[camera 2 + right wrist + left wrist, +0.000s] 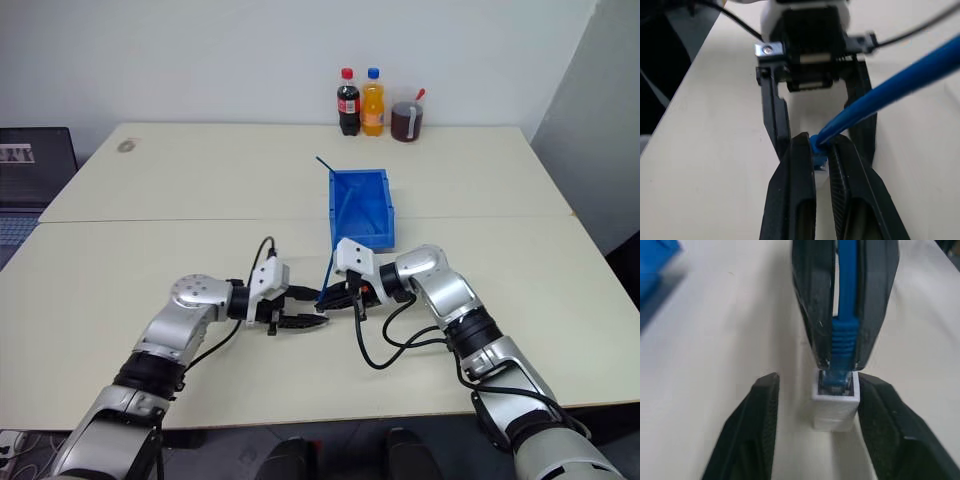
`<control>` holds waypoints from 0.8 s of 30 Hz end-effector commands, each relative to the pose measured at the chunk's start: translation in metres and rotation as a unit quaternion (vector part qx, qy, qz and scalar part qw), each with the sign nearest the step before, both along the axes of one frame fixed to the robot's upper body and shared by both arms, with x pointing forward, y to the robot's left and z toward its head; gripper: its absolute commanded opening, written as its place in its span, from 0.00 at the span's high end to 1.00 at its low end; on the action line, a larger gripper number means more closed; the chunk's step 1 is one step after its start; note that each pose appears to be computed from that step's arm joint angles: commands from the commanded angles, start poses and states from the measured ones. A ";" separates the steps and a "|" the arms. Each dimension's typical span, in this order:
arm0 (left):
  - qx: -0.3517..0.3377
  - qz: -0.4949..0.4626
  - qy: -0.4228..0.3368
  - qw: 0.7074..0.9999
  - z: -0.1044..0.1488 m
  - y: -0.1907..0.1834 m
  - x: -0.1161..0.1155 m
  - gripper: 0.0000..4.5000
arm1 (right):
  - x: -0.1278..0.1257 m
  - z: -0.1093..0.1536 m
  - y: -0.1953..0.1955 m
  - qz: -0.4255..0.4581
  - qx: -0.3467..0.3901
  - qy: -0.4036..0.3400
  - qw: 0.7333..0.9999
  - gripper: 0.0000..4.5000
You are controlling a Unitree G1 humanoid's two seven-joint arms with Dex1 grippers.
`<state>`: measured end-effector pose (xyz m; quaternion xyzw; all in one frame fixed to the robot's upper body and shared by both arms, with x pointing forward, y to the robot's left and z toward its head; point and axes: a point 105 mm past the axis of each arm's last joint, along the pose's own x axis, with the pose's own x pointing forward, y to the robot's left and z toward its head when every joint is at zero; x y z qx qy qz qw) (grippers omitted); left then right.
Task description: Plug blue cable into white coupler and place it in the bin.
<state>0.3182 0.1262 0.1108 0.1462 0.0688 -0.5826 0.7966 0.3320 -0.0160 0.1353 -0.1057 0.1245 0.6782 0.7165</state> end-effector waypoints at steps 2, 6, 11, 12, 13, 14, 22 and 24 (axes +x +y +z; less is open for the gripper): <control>-0.052 0.059 -0.043 0.996 0.043 0.007 -0.013 0.14 | 0.029 0.063 -0.019 -0.097 0.091 0.062 0.989 0.98; -0.092 0.129 -0.076 0.984 0.069 0.008 -0.015 0.01 | 0.072 0.084 -0.035 -0.193 0.095 0.088 0.973 0.98; -0.129 0.200 -0.099 0.966 0.084 0.005 -0.016 0.00 | 0.114 0.095 -0.040 -0.315 0.096 0.088 0.940 0.90; -0.133 0.207 -0.098 0.964 0.082 0.004 -0.018 0.00 | 0.118 0.097 -0.040 -0.336 0.107 0.095 0.931 0.82; -0.135 0.212 -0.097 0.963 0.081 0.002 -0.019 0.00 | 0.121 0.099 -0.039 -0.349 0.112 0.096 0.926 0.79; -0.135 0.219 -0.096 0.962 0.080 0.002 -0.021 0.00 | 0.124 0.099 -0.038 -0.363 0.110 0.093 0.920 0.74; -0.140 0.287 -0.097 0.943 0.076 0.016 -0.024 0.00 | 0.135 0.102 -0.040 -0.407 0.071 0.020 0.910 0.30; -0.144 0.313 -0.094 0.934 0.076 0.024 -0.020 0.00 | 0.137 0.104 -0.045 -0.415 0.070 0.014 0.907 0.20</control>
